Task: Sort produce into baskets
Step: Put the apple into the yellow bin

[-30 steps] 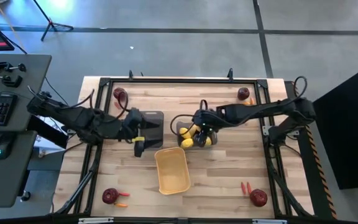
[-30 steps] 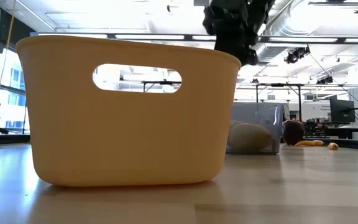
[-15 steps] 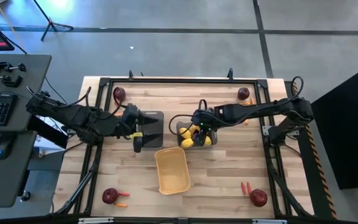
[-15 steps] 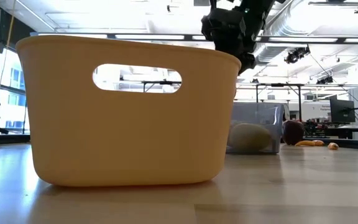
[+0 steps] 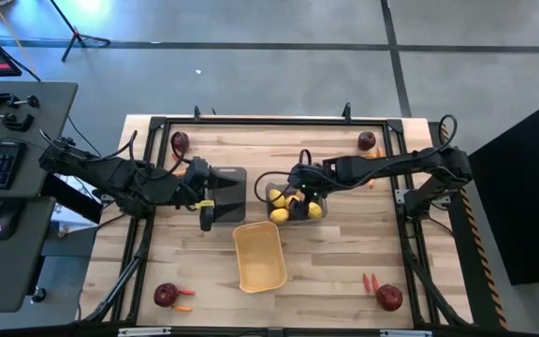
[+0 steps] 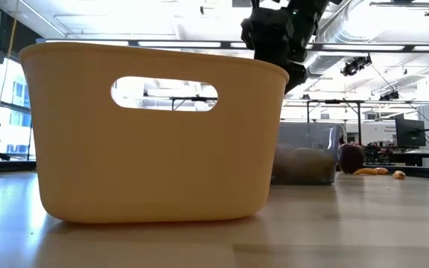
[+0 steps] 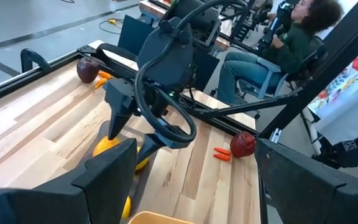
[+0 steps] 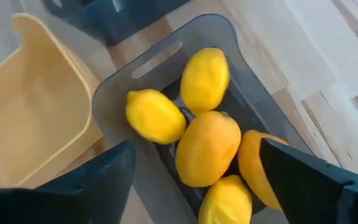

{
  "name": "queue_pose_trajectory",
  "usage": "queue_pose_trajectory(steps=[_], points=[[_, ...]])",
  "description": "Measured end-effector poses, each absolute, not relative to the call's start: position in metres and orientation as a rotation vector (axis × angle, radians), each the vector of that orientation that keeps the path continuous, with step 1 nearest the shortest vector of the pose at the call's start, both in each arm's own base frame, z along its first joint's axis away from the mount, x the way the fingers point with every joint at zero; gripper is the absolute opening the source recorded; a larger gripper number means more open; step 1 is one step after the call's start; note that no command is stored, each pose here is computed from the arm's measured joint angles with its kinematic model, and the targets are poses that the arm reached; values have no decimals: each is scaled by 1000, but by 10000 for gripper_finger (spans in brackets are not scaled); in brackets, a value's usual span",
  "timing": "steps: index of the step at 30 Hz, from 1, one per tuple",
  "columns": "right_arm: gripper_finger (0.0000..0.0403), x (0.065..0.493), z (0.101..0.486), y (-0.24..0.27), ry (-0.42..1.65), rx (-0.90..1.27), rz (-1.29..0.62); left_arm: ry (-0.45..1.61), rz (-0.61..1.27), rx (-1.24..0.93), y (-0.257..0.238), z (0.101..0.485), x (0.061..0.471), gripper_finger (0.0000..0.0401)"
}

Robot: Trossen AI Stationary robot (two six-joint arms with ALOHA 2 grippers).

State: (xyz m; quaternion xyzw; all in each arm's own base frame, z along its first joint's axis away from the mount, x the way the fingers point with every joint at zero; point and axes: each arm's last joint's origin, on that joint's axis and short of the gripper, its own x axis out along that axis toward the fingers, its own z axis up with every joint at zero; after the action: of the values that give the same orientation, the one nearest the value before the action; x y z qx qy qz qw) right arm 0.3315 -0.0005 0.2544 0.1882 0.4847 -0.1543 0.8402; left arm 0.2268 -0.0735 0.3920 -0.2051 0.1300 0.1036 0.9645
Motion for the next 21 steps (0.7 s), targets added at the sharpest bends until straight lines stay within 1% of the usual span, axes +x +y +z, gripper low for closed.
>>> queue_pose_trajectory(steps=[3,7,10,13,17,21], points=[[360,328,257,-3,1032,414,-321,267,192,-407,-74,393,226,314],[366,316,267,2,1076,503,-302,274,160,-408,-74,394,224,314],[366,298,269,28,1175,489,-264,271,159,-400,-74,395,223,314],[366,271,259,65,1275,507,-247,268,159,-396,-73,395,223,314],[366,232,233,107,1460,658,-255,266,168,-396,-71,395,224,314],[366,202,219,134,1622,870,-378,265,177,-381,-67,395,225,314]])
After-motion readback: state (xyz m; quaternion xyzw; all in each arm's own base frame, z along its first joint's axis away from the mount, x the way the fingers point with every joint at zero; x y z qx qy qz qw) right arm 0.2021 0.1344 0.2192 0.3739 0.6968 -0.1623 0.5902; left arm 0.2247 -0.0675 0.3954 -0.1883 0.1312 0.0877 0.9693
